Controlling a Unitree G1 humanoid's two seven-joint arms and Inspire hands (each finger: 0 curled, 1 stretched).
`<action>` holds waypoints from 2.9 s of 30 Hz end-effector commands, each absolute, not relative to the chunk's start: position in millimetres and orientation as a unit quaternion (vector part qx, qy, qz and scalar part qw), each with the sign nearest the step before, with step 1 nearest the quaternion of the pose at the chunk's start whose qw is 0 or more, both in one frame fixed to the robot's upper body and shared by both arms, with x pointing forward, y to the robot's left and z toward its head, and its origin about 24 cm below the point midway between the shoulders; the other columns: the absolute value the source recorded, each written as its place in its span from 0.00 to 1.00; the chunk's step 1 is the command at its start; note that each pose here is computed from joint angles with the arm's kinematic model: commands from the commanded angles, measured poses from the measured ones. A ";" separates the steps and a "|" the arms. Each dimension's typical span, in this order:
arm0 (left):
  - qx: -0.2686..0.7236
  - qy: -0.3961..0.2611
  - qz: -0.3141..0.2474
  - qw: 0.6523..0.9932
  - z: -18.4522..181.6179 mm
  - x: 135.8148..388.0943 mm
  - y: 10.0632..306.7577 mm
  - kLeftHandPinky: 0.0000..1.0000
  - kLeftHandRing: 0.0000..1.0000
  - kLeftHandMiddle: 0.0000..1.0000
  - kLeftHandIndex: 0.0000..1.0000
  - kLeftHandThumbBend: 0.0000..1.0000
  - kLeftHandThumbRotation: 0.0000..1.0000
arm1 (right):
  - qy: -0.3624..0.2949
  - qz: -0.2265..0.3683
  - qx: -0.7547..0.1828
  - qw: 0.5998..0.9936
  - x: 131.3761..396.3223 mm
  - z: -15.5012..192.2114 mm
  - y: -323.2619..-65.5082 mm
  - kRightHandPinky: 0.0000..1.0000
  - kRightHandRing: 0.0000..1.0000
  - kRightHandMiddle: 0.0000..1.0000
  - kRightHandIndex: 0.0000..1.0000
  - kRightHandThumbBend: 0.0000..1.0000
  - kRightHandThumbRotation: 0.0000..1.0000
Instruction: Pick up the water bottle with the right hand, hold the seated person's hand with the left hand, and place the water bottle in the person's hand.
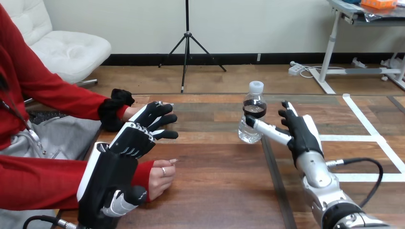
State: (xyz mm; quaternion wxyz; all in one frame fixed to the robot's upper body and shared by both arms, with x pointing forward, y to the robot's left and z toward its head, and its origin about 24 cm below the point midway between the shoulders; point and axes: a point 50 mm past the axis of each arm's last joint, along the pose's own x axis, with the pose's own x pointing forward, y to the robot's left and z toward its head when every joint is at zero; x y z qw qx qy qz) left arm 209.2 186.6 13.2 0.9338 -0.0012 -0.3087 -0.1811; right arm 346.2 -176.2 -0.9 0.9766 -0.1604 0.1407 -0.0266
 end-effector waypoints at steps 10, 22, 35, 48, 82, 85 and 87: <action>0.014 -0.329 -0.172 0.929 20.1 213.8 185.8 0.72 0.84 0.87 0.88 1.00 0.76 | 0.089 -0.002 -0.159 0.983 373.1 38.2 -162.9 0.98 0.99 0.99 1.00 1.00 0.49; 0.012 -0.318 -0.175 0.932 17.8 214.1 185.2 0.70 0.83 0.87 0.88 0.99 0.78 | 0.082 0.001 -0.173 0.982 375.2 42.0 -161.3 0.99 1.00 0.99 1.00 1.00 0.54; 0.017 -0.309 -0.178 0.934 17.2 213.9 183.2 0.69 0.82 0.87 0.88 0.99 0.80 | 0.086 0.003 -0.176 0.981 375.1 41.5 -163.1 0.99 1.00 1.00 1.00 1.00 0.56; 0.036 -0.298 -0.189 0.935 19.8 219.4 179.1 0.70 0.83 0.88 0.88 1.00 0.82 | 0.084 0.000 -0.192 0.978 375.9 43.1 -166.0 0.98 1.00 1.00 1.00 1.00 0.54; 0.042 -0.204 -0.272 0.940 51.6 313.9 82.6 0.84 0.93 0.97 0.95 1.00 0.87 | 0.048 -0.042 -0.149 0.987 372.6 45.9 -176.0 0.96 0.98 0.99 1.00 1.00 0.97; 0.046 -0.198 -0.273 0.940 53.5 318.5 77.6 0.85 0.93 0.97 0.96 1.00 0.87 | 0.042 -0.050 -0.157 0.985 372.2 46.3 -176.5 0.94 0.97 0.99 1.00 1.00 0.99; 0.048 -0.194 -0.274 0.941 54.7 321.2 74.4 0.85 0.94 0.96 0.96 1.00 0.86 | 0.037 -0.049 -0.149 0.987 371.9 46.8 -176.8 0.94 0.97 0.98 1.00 1.00 0.99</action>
